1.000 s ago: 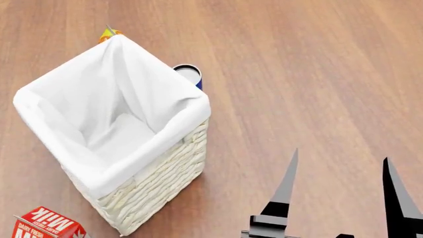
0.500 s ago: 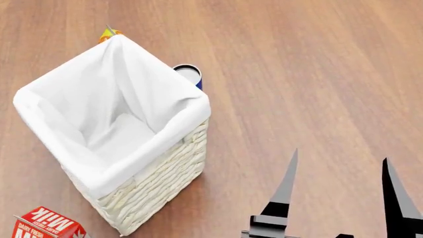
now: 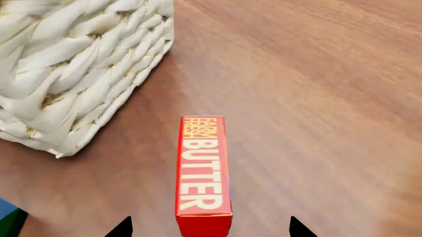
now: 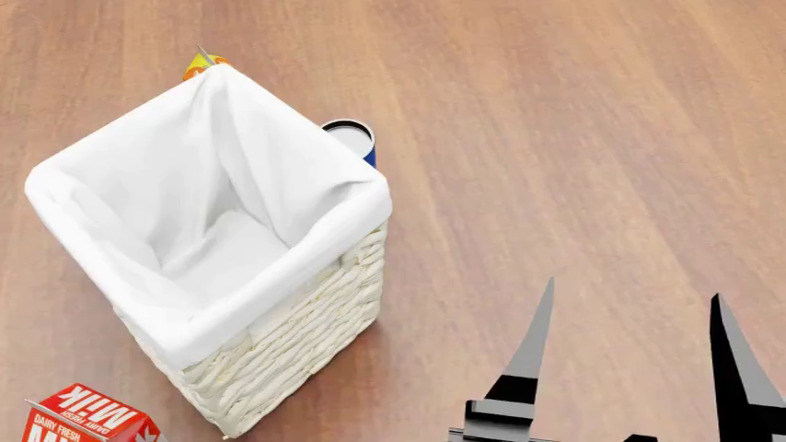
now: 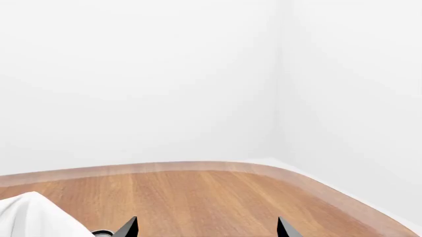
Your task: Pick up the butter and put it in the basket.
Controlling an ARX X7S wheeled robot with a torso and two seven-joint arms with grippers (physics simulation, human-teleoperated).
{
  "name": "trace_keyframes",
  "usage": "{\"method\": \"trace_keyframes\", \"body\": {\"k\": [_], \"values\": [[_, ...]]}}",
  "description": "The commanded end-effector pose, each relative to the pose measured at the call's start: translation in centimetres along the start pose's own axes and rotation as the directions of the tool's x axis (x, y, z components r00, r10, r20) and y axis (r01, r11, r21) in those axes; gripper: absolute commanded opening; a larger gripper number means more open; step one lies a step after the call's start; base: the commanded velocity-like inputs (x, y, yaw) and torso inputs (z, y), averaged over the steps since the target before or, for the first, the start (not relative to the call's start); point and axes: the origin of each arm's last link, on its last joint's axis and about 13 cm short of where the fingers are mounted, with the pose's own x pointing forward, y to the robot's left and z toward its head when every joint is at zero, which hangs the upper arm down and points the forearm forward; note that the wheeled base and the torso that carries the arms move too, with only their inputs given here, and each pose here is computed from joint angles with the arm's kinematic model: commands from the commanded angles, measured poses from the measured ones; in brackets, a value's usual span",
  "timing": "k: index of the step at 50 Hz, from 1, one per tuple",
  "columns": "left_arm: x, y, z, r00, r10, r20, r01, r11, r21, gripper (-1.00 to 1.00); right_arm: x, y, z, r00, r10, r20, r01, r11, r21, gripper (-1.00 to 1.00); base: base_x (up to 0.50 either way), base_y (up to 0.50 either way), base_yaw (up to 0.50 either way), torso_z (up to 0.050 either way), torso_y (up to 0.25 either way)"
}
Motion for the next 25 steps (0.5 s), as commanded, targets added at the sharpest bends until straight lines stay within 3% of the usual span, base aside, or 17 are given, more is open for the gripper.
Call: {"method": "trace_keyframes", "body": {"k": [1,25], "values": [[0.38,0.10,-0.09,1.000,-0.001,-0.004,0.001,1.000,0.005,1.00,-0.02,-0.03,-0.03,1.000,0.000,0.000,0.000,1.000,0.000,1.00,0.00,0.00,0.00,0.000,0.000],[0.73,0.32,-0.01,1.000,0.012,0.002,-0.012,1.000,0.013,1.00,0.00,0.02,-0.05,1.000,0.001,-0.002,-0.001,1.000,0.001,1.00,0.00,0.00,0.00,0.000,0.000]]}}
